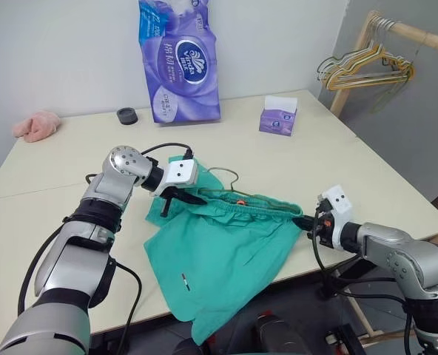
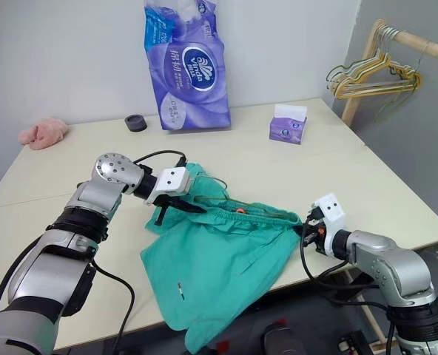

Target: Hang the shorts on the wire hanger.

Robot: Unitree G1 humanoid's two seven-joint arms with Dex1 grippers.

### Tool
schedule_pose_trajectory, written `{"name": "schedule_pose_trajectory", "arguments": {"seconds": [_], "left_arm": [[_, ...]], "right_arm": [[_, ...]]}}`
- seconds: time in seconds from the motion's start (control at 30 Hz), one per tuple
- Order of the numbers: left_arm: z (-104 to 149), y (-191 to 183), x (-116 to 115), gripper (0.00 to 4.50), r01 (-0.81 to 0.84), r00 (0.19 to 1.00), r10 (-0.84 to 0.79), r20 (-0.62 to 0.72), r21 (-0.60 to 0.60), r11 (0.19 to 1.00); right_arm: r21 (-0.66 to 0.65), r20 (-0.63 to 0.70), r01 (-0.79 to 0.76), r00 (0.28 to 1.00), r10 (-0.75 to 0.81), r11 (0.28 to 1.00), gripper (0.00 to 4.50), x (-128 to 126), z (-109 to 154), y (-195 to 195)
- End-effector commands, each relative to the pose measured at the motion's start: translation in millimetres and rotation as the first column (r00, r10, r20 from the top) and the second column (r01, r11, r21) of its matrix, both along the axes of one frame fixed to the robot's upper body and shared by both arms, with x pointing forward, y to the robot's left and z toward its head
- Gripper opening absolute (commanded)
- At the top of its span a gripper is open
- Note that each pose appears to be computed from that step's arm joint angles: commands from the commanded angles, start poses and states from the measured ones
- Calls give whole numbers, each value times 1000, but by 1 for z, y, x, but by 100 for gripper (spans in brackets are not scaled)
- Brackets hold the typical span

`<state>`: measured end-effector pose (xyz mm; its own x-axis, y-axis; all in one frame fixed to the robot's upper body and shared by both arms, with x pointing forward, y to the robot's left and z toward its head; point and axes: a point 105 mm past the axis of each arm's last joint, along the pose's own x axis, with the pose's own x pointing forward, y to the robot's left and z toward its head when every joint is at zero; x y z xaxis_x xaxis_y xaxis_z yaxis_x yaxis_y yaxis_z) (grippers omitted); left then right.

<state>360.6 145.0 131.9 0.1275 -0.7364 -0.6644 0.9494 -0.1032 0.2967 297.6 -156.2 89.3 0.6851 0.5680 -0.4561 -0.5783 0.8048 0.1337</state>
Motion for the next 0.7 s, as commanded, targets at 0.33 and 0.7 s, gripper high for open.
{"name": "schedule_pose_trajectory", "arguments": {"seconds": [0.33,0.7], "left_arm": [[16,8,7,0,-18,997,17,79,13,1000],[11,7,9,0,-26,996,23,86,36,999]], "right_arm": [[-25,152,51,987,-47,998,2,-19,41,-14],[-134,291,-74,950,111,988,2,-23,89,6]]}}
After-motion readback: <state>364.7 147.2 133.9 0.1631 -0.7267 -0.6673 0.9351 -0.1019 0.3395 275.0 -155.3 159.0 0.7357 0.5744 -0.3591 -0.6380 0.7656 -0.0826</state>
